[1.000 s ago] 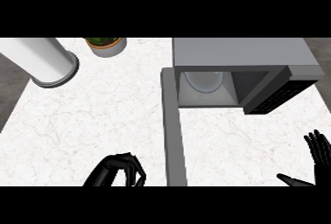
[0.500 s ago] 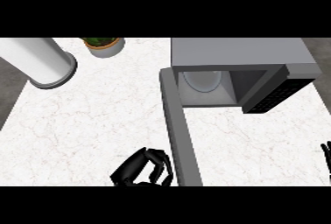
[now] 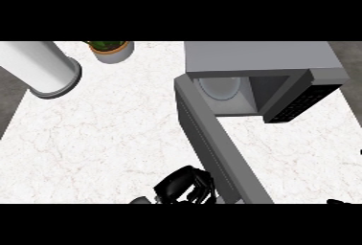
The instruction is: Pick up the milk, place it into the microwave and close the microwave
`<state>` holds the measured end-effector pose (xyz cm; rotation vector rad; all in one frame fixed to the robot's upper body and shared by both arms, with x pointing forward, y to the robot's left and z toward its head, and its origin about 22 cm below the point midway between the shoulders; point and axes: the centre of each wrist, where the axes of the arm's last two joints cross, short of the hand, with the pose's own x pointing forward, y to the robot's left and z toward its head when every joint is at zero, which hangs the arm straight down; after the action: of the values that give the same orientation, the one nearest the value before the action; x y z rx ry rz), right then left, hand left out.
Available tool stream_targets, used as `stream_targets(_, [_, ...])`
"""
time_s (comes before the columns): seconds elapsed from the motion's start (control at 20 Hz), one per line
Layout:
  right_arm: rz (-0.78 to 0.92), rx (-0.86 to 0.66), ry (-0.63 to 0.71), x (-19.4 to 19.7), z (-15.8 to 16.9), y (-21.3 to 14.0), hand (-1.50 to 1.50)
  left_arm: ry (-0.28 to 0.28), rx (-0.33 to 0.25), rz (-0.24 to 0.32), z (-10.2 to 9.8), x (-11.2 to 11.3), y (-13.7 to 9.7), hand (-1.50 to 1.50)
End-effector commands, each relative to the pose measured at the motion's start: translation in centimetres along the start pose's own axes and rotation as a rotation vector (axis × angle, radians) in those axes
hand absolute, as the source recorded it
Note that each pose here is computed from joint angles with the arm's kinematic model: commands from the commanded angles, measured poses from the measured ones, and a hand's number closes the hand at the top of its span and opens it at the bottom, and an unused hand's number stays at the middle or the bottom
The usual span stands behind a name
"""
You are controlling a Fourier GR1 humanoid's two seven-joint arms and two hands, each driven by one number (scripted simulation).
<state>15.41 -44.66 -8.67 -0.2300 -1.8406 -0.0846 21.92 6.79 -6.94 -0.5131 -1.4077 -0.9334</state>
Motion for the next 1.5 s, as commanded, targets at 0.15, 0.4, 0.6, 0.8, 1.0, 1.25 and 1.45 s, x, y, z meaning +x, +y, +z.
stream_targets(0.15, [-0.124,0.132,-0.110,1.1,-1.6,0.5,-1.50,-0.102,0.007,0.021,-1.5,0.8,-3.9,1.50])
stream_targets(0.4, [-0.143,0.155,-0.140,1.4,-3.4,3.9,-1.50,-0.109,0.071,0.011,-3.5,2.6,-2.7,-1.50])
stream_targets(0.6, [-0.144,0.190,-0.154,2.5,-3.9,3.3,-1.50,-0.119,0.136,0.016,-4.2,3.9,-2.9,-1.50])
stream_targets(0.8, [-0.157,0.238,-0.167,3.7,-5.5,3.8,-1.50,-0.150,0.162,-0.001,-5.6,5.5,-1.6,1.50])
stream_targets(1.0, [-0.169,0.292,-0.155,3.8,-5.7,4.8,-1.50,-0.175,0.219,-0.015,-6.9,6.8,0.1,1.50])
stream_targets(1.25, [-0.156,0.356,-0.185,6.0,-8.7,4.7,-1.50,-0.221,0.292,-0.063,-8.4,8.6,2.1,1.50])
stream_targets(1.45, [-0.153,0.364,-0.221,6.9,-10.0,5.0,-1.50,-0.214,0.329,-0.079,-9.5,10.2,3.5,1.50])
